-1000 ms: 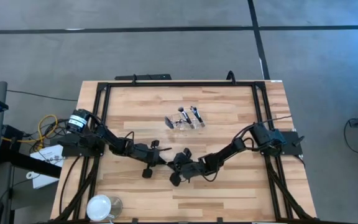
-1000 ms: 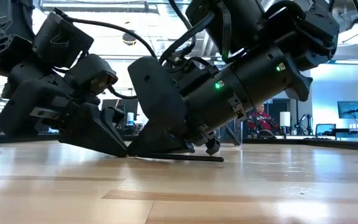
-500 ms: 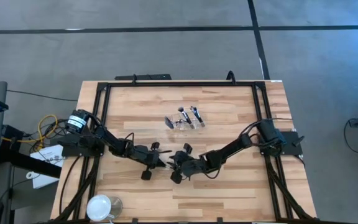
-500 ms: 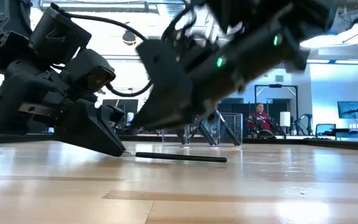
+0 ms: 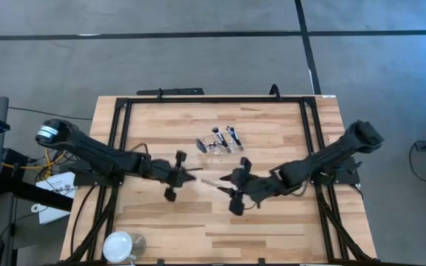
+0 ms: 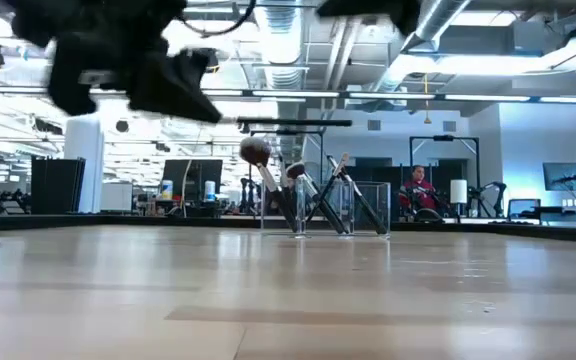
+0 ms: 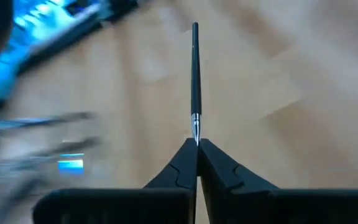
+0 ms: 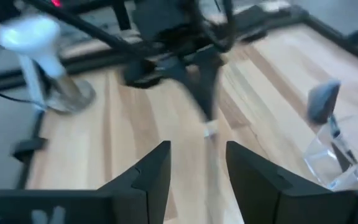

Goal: Put items in baskets/containers
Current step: Put the eyeshadow brush into the left section of the transparent organizer, then return to Home Position

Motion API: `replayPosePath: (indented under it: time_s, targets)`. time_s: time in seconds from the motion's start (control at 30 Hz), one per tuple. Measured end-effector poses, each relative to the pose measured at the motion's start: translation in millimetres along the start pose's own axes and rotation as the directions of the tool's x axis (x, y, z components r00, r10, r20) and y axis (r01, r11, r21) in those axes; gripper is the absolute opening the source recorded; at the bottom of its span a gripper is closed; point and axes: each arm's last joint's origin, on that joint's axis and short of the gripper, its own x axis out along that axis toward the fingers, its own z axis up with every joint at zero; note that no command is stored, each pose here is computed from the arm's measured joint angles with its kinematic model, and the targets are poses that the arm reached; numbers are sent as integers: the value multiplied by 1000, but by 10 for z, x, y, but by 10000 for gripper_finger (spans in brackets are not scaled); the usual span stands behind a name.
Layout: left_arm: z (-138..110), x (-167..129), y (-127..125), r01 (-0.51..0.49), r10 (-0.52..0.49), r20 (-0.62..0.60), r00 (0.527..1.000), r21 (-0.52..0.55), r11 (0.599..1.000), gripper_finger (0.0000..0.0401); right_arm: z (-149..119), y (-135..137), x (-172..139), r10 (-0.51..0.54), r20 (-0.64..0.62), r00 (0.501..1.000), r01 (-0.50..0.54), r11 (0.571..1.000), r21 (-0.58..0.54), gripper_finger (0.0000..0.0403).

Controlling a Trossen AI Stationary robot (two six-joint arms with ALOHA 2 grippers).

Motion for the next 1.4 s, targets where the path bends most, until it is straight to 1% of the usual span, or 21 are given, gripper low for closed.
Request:
replayPosePath:
  time_s: [0.03,0.07,0.1,0.13,0.17,0.2,0.27,0.3,0.37,0.43,0.5,0.53,0.57,0.6,0.8,0.97,1.03,1.1,1.2,1.3,1.4]
  targets:
    - [63,-60,87,-35,38,-33,999,77,996,7,39,0,-78,12,13,1000,-12,1000,5,143]
    - [121,-117,175,-72,83,-62,995,160,984,7,66,-1,-138,20,21,1000,-20,1000,7,141]
    - [189,-170,270,-114,134,-67,989,241,964,7,83,-2,-185,26,25,999,-27,1000,6,138]
    - [255,-219,364,-160,189,-60,980,321,934,7,90,2,-224,32,25,999,-32,999,3,136]
    - [301,-258,456,-202,246,-58,967,408,890,7,88,12,-241,35,26,999,-35,999,1,133]
    - [332,-290,543,-232,305,-64,950,507,830,7,81,22,-248,38,23,999,-38,999,-3,131]
    - [347,-319,701,-236,420,-107,901,691,683,7,26,51,-241,36,-6,999,-36,999,-27,127]
    - [331,-327,774,-206,469,-137,872,766,608,7,-2,70,-219,36,-16,999,-36,999,-35,125]
    - [282,-325,899,-122,533,-185,826,864,489,7,-74,86,-176,24,-55,998,-28,997,-76,122]
    - [208,-304,976,-1,547,-228,805,923,386,7,-119,100,-127,15,-72,997,-24,991,-128,121]
    - [146,-266,1023,120,551,-260,793,953,277,7,-149,107,-95,7,-85,996,-23,983,-184,121]
    - [122,-244,1036,170,551,-271,789,959,228,7,-159,107,-72,4,-87,996,-22,979,-200,121]
    - [99,-220,1043,211,548,-284,787,958,193,8,-160,100,-51,0,-86,996,-18,979,-205,121]
    - [79,-191,1045,237,546,-293,785,956,173,8,-165,91,-43,-5,-91,996,-15,978,-208,121]
    - [-37,-6,987,333,503,-352,789,934,129,8,-143,38,-9,-21,-91,996,2,980,-199,121]
    - [-129,128,939,385,475,-393,787,915,120,8,-135,25,-1,-24,-89,996,6,981,-195,121]
    - [-153,161,929,387,469,-404,785,912,136,10,-135,24,0,-24,-89,996,6,981,-194,121]
    - [-164,179,925,374,468,-407,785,912,166,14,-132,26,0,-22,-86,996,5,981,-193,120]
    - [-165,182,923,366,467,-407,785,913,179,23,-133,26,-1,-22,-87,996,5,981,-193,121]
    - [-153,173,930,330,471,-399,786,917,226,33,-133,27,-1,-22,-87,996,5,981,-193,121]
    - [-151,173,929,312,472,-398,787,916,251,44,-133,27,-1,-21,-87,996,4,981,-193,121]
